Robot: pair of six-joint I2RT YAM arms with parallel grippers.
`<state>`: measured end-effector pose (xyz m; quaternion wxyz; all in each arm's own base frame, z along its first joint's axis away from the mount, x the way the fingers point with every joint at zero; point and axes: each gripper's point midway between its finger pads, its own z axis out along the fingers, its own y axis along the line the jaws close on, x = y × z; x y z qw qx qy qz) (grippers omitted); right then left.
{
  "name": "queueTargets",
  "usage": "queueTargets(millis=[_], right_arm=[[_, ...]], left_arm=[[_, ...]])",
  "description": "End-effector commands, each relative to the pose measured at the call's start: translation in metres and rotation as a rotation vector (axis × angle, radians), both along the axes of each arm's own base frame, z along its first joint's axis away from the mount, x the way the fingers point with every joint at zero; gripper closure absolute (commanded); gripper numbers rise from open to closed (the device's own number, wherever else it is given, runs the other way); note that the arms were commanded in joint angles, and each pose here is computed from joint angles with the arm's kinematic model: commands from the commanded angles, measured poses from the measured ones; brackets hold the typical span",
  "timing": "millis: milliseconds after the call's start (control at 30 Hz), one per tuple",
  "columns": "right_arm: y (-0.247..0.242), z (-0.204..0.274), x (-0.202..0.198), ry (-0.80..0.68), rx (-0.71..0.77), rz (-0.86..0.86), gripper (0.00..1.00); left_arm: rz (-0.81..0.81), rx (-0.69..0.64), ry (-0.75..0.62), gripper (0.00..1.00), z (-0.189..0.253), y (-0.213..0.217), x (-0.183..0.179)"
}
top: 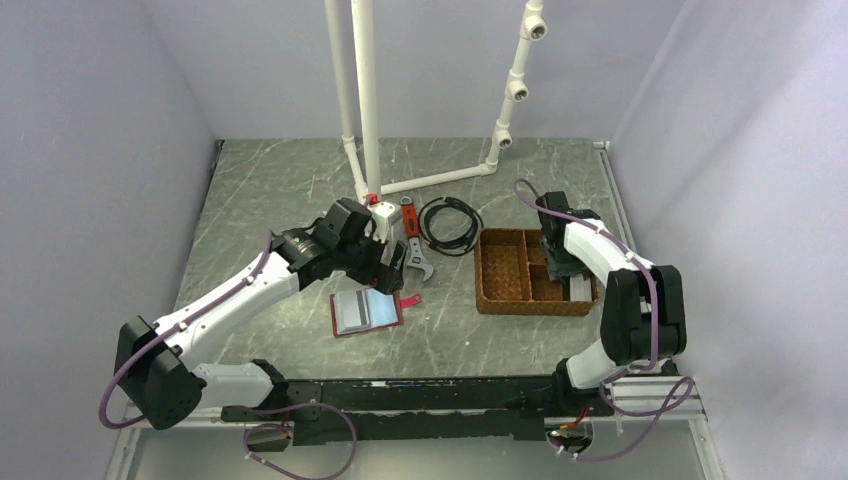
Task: Put the credit cards into the card holder
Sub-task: Pick up the credit card from the storage box.
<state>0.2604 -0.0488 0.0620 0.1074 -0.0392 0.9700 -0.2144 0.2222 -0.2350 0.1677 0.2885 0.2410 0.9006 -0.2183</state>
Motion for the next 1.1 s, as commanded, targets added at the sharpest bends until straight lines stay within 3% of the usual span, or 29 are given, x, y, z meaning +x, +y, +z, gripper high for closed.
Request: queueTargets(millis=[0,800,867,1067], right_arm=[[-0.012,0.017,0.009,-0.05,-0.085,-0.034,0.53],[-0.018,0.034,0.007,-0.086,-0.112,-0.028,0.88],[-0.016,0.033,0.007,-0.086,-0.104,-0.022,0.86],[-0.002,0.032,0.017,-0.139,-0.043,0.031,0.53]], left_arm=[[-0.015,0.006,-0.029,0.01,0.004,-0.001,0.004],[-0.02,0.001,-0.023,0.01,0.003,-0.002,0.002],[-0.021,0.001,-0.022,0.01,0.003,-0.002,0.002],[-0.025,-0.004,-0.021,0.01,0.004,-0.003,0.001]])
